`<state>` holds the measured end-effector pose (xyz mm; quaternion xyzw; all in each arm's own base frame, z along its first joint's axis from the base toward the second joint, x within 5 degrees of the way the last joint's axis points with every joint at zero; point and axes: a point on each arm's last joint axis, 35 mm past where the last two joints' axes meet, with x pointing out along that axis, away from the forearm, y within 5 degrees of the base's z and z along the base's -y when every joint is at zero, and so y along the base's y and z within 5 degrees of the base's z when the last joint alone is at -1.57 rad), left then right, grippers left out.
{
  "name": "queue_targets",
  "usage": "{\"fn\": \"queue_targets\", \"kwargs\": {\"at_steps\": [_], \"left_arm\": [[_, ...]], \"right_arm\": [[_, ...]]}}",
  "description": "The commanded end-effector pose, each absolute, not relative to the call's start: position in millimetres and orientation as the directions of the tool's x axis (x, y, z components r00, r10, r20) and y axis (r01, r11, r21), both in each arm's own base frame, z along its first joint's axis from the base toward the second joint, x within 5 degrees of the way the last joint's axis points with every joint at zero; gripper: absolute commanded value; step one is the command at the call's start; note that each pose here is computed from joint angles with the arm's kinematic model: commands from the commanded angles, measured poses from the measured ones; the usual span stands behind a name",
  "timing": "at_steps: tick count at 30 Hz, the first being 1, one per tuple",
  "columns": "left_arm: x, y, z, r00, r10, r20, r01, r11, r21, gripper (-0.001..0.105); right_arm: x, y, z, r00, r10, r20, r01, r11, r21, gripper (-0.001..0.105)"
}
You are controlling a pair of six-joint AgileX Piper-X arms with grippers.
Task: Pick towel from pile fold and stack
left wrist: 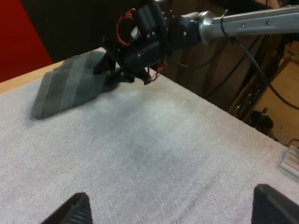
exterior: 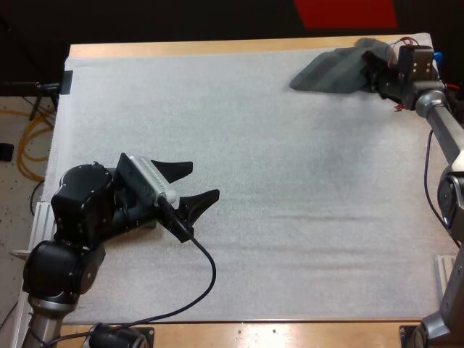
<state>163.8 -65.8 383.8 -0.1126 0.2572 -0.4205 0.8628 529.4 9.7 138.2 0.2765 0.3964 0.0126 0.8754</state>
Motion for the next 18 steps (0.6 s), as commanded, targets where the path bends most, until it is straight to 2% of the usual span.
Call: {"fn": "queue_targets", "kwargs": {"at_steps": [1, 2, 5, 8, 12, 15, 18], "left_arm": [[163.7, -67.0, 388.1, 0.508, -0.796, -0.328, 0.683, 0.605, -0.409, 0.067], [163.7, -67.0, 388.1, 0.508, -0.796, -0.328, 0.683, 0.605, -0.41, 0.067], [163.7, -67.0, 388.1, 0.508, -0.796, -0.328, 0.683, 0.605, -0.409, 0.067], [163.7, -67.0, 388.1, 0.508, -0.796, -0.328, 0.683, 0.605, -0.409, 0.067], [163.7, -67.0, 388.1, 0.508, -0.796, -0.328, 0.683, 0.605, -0.409, 0.067], [163.7, -67.0, 388.1, 0.508, -0.796, -0.328, 0.683, 0.605, -0.409, 0.067], [163.7, -67.0, 388.1, 0.508, -0.796, -0.328, 0.685, 0.605, -0.406, 0.067]], "right_arm": [[531.1, 12.1, 149.1, 0.698, 0.273, -0.662, 0.157, 0.844, 0.514, 0.004], [530.8, 12.8, 150.9, 0.695, 0.294, -0.656, 0.144, 0.837, 0.527, 0.0], [529.2, 14.5, 165.3, 0.702, 0.324, -0.634, 0.084, 0.846, 0.526, 0.001], [525.5, 20.1, 196.3, 0.733, 0.333, -0.593, -0.032, 0.887, 0.46, 0.001], [510.9, 32.5, 258.0, 0.782, 0.352, -0.514, -0.199, 0.923, 0.329, 0.001], [488.2, 46.5, 311.7, 0.808, 0.365, -0.462, -0.317, 0.931, 0.18, 0.001], [457.8, 60.3, 359.0, 0.827, 0.346, -0.442, -0.372, 0.928, 0.029, 0.001]]}}
